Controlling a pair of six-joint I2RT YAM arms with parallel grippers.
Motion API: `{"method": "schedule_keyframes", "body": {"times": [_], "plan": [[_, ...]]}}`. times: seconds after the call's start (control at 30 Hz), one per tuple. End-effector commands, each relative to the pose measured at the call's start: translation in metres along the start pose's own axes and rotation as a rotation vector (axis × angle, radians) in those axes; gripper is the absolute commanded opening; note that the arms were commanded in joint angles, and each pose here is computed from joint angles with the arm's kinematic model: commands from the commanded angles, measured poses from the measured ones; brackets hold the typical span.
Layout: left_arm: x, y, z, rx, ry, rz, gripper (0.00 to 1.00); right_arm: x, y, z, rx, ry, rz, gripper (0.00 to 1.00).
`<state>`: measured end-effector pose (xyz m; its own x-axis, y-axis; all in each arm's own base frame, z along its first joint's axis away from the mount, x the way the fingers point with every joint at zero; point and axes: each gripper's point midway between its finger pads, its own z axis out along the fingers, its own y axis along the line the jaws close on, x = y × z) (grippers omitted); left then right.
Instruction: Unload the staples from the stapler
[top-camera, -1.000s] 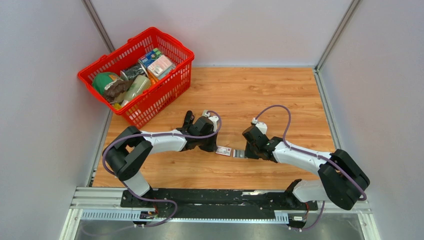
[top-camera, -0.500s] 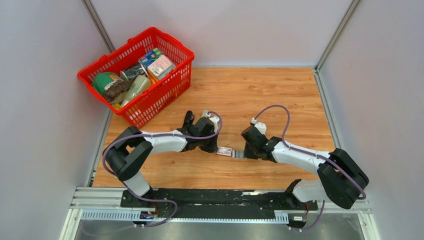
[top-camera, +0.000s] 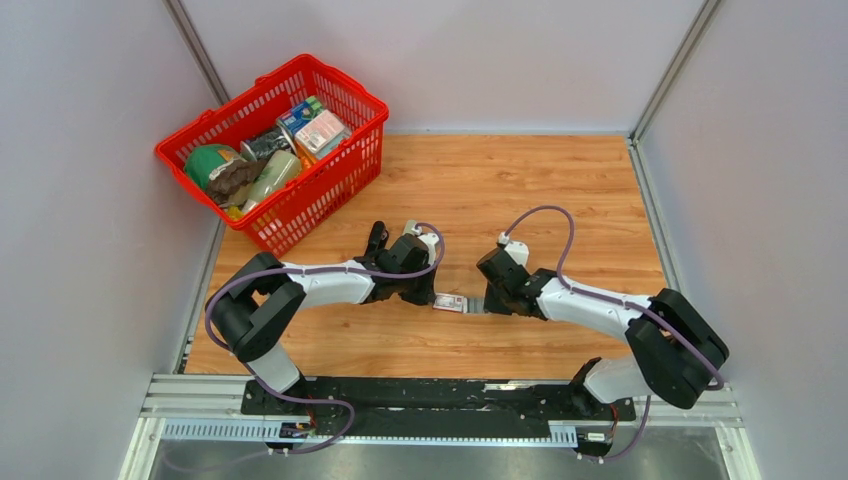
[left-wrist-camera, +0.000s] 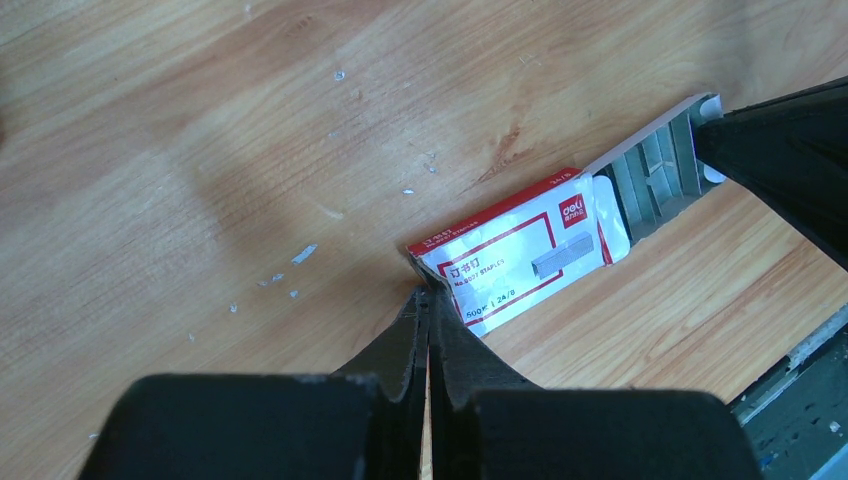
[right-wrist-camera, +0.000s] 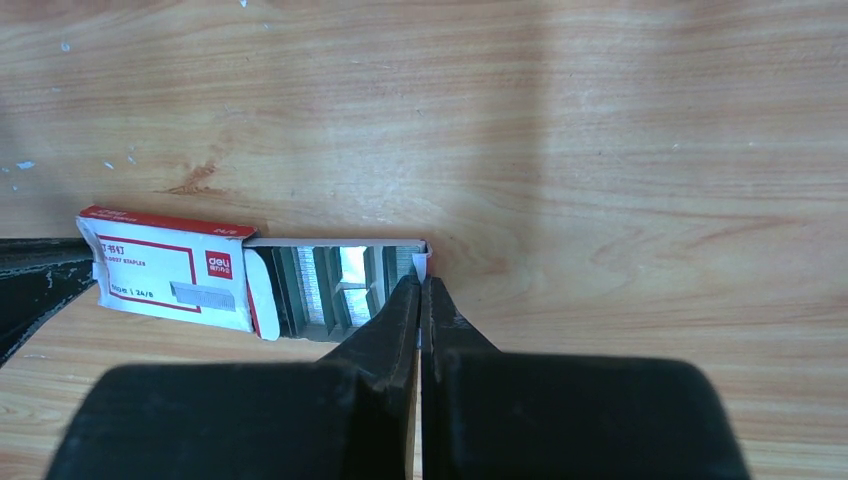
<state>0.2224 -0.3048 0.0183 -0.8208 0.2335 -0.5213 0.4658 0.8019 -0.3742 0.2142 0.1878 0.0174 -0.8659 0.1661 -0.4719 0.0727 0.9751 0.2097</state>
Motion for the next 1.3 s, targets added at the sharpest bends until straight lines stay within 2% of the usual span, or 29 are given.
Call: {"method": "schedule_keyframes", "body": {"times": [0.0,0.27,1.27], "plan": [[0.024,0.008,0.004,-0.033,0.078,0.004,0.00,-0.003,-0.010,0.003,0.073,-0.013,-0.002,0.00],[0.026,0.008,0.004,-0.030,0.083,0.006,0.00,-0.010,-0.018,0.003,0.098,-0.028,-0.015,0.00],[0.024,0.003,0.008,-0.021,0.093,0.016,0.00,-0.008,0.016,0.008,-0.022,-0.004,-0.009,0.00]]}}
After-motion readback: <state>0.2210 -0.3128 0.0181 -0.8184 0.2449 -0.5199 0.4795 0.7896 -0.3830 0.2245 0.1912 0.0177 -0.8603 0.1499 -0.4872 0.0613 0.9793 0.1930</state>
